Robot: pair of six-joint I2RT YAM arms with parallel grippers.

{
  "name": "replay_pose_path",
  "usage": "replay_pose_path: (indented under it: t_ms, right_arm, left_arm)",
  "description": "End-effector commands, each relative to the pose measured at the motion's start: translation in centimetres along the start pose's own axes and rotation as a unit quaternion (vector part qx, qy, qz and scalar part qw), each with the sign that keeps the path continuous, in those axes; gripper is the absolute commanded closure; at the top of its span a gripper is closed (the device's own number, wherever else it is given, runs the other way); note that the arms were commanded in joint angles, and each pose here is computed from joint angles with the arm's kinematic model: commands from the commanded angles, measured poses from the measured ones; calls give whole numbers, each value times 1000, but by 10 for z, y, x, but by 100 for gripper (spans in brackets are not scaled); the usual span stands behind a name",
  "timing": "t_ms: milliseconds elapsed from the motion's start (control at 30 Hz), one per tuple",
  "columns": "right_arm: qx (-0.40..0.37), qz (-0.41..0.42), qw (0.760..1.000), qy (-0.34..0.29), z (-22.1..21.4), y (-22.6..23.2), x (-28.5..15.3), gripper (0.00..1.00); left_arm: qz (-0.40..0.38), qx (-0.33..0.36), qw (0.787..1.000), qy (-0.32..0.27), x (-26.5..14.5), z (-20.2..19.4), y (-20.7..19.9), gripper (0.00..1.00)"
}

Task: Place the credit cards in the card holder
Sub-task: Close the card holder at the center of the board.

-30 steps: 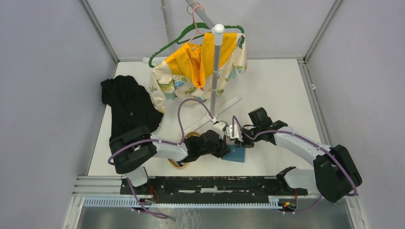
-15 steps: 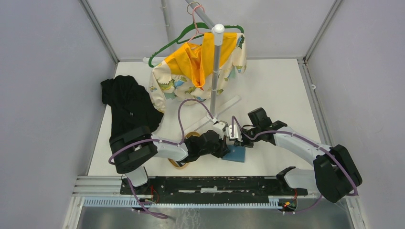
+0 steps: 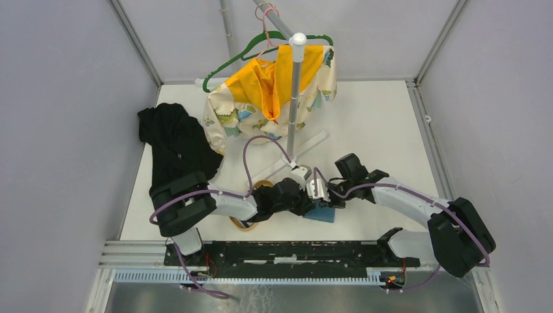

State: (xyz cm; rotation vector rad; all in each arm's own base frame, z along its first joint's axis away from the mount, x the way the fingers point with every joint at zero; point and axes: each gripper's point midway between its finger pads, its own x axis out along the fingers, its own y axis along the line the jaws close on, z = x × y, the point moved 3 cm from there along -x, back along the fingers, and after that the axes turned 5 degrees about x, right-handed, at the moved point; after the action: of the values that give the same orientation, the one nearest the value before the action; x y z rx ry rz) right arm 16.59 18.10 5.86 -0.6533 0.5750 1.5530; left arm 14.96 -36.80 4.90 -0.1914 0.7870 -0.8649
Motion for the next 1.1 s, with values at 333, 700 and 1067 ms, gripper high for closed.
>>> replay_pose_path:
  t_ms: [333,700,1067]
  right_arm:
    - [-19,-21,999,25,-6,1,-3,100]
    - [-35,-15,999,26,-8,7,-1,100]
    - [-54,-2,998,30,-7,14,4,100]
  left_arm:
    - [1,-12,1000,15,2,-8,3,98]
    - [-3,-11,1000,14,3,-7,1,98]
    - [-3,-11,1000,14,3,-7,1,98]
